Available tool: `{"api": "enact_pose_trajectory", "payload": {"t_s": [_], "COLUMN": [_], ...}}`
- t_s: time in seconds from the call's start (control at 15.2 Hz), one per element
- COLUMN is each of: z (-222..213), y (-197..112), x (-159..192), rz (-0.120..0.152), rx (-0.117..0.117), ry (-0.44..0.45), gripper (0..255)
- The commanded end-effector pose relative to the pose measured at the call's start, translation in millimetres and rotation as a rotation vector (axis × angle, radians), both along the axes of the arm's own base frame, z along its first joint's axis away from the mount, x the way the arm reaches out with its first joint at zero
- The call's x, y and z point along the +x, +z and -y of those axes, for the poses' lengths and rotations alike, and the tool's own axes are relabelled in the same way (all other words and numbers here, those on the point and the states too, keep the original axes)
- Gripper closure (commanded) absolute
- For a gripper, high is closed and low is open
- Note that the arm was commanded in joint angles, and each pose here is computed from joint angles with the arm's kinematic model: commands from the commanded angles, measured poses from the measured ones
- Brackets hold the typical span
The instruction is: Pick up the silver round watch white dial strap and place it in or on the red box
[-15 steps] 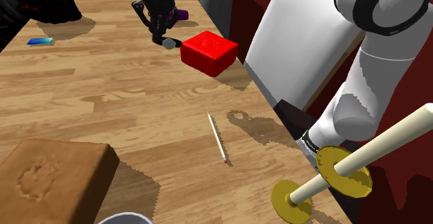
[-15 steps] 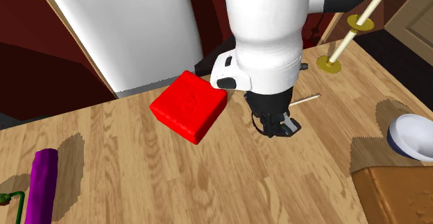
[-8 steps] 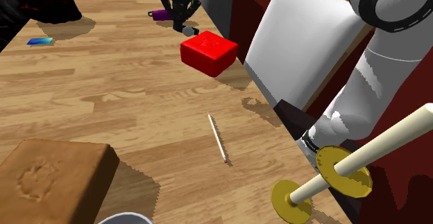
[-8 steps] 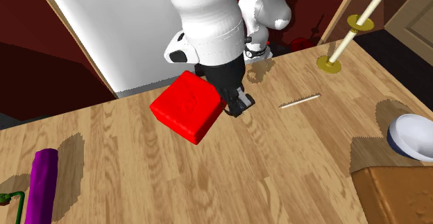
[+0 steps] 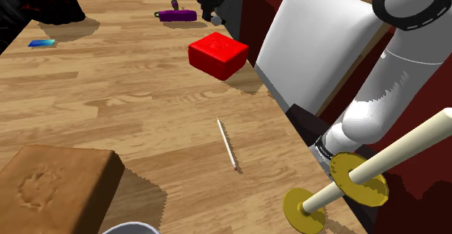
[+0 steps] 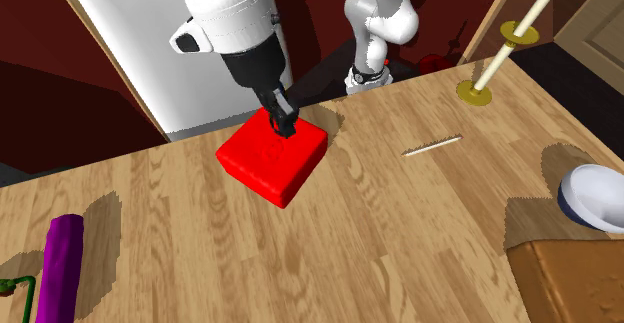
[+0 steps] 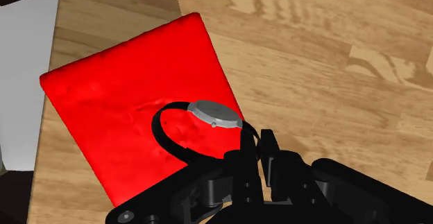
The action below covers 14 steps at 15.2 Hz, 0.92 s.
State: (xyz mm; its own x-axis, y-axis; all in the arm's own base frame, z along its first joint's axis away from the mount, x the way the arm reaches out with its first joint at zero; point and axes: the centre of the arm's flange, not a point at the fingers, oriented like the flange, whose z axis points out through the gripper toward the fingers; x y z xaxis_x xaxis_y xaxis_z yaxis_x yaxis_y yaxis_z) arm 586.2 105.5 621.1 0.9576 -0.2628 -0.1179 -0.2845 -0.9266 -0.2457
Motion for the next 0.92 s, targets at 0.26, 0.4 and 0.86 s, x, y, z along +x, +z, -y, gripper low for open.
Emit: {"api": "enact_pose_trajectory", "payload": {"t_s": [0.26, 0.4, 0.86], "z": [40, 40, 40], "y": [-16, -26, -63], "x": [3, 3, 3], "rz": [-0.001, -0.001, -0.001], "rx": [0.0, 0.0, 0.0], "ry": [0.001, 0.001, 0.001], "gripper": [255, 255, 255]}}
